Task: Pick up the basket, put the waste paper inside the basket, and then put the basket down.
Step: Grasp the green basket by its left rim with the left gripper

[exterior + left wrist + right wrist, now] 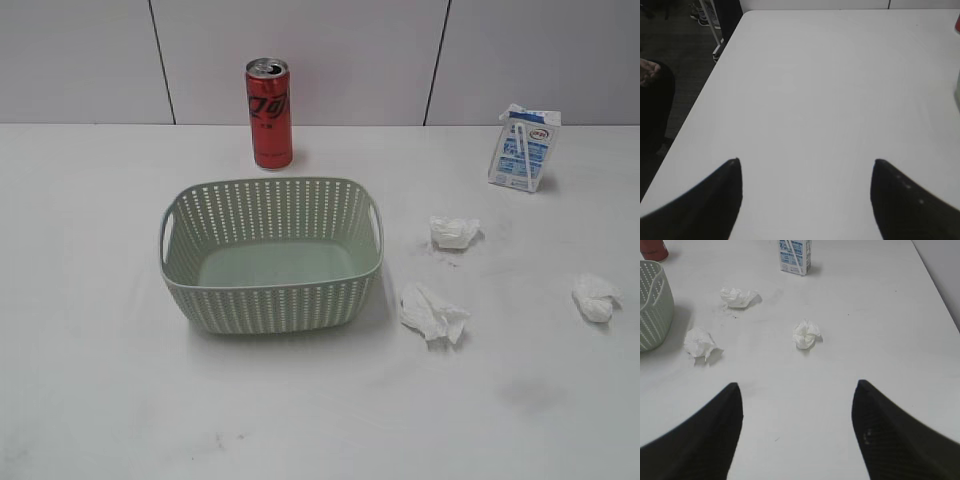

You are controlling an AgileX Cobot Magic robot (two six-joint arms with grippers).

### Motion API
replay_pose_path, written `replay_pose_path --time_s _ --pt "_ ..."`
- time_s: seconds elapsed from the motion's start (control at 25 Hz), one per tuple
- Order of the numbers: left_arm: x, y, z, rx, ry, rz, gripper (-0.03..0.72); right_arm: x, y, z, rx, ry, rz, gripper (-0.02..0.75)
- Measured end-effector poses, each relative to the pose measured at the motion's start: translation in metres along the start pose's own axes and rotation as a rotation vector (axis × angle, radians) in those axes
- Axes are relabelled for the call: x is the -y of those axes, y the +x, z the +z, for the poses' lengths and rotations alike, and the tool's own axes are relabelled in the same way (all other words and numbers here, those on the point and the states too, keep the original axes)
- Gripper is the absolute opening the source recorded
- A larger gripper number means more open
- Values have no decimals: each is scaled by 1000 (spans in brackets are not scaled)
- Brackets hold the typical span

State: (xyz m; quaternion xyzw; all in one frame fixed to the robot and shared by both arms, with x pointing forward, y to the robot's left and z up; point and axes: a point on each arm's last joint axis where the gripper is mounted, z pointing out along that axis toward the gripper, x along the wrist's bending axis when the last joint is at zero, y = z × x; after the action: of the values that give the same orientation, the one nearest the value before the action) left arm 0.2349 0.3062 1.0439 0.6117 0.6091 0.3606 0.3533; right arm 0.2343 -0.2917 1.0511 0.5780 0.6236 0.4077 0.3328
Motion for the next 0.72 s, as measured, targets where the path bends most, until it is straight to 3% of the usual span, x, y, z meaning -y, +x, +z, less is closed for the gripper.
replay_pose_path --time_s 0.72 --pt "0 0 0 0 0 0 590 0 0 0 0 0 1 518"
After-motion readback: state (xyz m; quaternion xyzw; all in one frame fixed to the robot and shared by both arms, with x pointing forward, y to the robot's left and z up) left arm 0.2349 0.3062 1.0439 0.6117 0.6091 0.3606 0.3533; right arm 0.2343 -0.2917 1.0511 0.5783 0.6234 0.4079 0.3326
